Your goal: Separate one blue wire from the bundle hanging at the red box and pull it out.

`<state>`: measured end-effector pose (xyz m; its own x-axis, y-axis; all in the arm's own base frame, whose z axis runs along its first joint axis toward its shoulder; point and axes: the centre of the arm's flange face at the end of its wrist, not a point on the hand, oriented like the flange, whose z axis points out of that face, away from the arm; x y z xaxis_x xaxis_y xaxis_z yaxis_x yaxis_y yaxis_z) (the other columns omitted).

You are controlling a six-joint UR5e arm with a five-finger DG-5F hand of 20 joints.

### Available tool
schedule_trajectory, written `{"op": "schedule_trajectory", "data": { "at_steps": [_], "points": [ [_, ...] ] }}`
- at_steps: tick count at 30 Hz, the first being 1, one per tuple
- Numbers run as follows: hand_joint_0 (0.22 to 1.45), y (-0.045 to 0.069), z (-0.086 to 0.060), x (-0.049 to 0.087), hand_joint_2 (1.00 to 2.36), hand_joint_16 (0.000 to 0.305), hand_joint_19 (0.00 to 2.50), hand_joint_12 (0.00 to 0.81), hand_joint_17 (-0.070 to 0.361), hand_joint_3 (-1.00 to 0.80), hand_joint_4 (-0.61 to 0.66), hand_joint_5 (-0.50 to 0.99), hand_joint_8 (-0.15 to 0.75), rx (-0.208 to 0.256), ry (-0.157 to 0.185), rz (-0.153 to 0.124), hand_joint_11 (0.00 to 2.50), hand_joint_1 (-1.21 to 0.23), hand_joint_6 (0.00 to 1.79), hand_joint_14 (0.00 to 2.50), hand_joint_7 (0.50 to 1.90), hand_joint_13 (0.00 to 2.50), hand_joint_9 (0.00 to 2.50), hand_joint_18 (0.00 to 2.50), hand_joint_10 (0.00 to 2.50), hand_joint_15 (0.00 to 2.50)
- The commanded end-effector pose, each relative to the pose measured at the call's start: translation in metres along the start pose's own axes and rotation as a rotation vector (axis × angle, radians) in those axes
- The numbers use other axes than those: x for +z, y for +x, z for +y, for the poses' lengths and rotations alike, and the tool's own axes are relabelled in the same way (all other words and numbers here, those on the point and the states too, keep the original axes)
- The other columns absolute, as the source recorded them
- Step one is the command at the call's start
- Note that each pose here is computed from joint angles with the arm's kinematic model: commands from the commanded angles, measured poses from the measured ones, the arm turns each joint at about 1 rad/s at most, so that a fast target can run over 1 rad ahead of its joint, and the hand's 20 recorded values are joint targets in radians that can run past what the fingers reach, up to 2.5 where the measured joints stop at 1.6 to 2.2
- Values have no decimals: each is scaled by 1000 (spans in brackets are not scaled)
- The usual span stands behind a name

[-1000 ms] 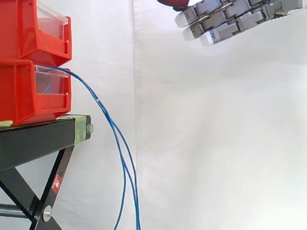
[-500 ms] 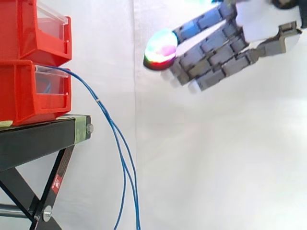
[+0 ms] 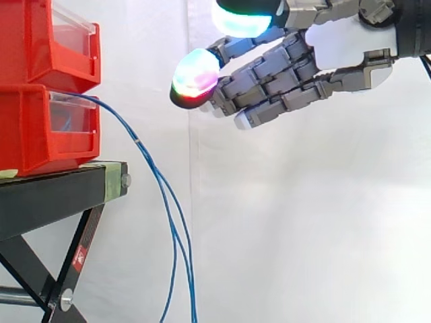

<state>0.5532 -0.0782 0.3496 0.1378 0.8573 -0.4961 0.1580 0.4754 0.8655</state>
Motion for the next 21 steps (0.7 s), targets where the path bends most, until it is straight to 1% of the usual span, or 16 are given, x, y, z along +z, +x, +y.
{"op": "schedule_trajectory", "data": {
  "at_steps": [1,3,4,5,6,8,9,10,12,14,15,16,17,18,20,21],
  "points": [
    [556,12,1,5,1000,48,332,326,109,-500,309,-190,276,-14,-89,-46,144,-699,503,3,924,50,313,30,4,105],
    [556,16,-1,4,1000,49,338,326,109,-500,311,-190,276,-25,-107,-57,145,-695,503,3,923,51,313,31,4,106],
    [556,18,-1,5,1000,49,337,326,109,-500,313,-190,276,-32,-110,-61,140,-695,503,4,923,51,313,31,5,108],
    [556,25,-9,8,1000,49,337,326,109,-500,312,-190,276,-51,-95,-55,146,-690,503,3,924,52,314,32,4,102],
    [554,27,-11,9,1000,49,341,326,110,-500,310,-190,277,-56,-89,-53,141,-684,503,3,923,53,314,32,4,105],
    [554,33,-20,12,1000,49,340,326,109,-500,310,-190,277,-65,-69,-46,141,-682,503,3,924,53,315,32,4,105],
    [554,40,-30,17,1000,49,336,326,109,-500,310,-190,277,-68,-53,-36,141,-682,503,3,920,53,315,33,4,103],
    [553,42,-32,18,1000,49,337,326,110,-500,313,-190,277,-69,-48,-34,141,-682,503,3,920,53,315,33,4,106],
    [552,52,-46,23,1000,49,337,326,110,-500,312,-190,279,-68,-27,-17,156,-676,503,3,924,53,325,33,4,102],
    [551,57,-52,26,1000,49,337,326,110,-500,312,-190,278,-58,-26,-16,146,-673,503,3,920,53,326,34,4,106],
    [550,58,-53,28,1000,49,337,326,110,-500,311,-190,279,-54,-29,-18,149,-669,503,3,920,55,326,34,3,103],
    [550,58,-51,31,1000,49,337,326,110,-500,312,-190,279,-37,-48,-37,149,-670,503,3,920,55,326,34,3,103],
    [549,57,-51,32,1000,49,337,326,110,-500,309,-189,280,-35,-52,-42,147,-667,503,3,917,55,326,34,6,103],
    [549,55,-50,32,1000,49,337,326,110,-500,314,-189,279,-30,-58,-52,148,-666,503,3,920,55,327,34,6,103],
    [548,55,-50,33,1000,49,337,326,110,-500,313,-189,280,-29,-60,-55,155,-666,503,3,916,55,328,34,4,106],
    [548,52,-51,34,1000,49,337,327,110,-500,314,-190,281,-26,-63,-61,149,-665,503,3,916,56,328,34,4,106]
  ]
}}
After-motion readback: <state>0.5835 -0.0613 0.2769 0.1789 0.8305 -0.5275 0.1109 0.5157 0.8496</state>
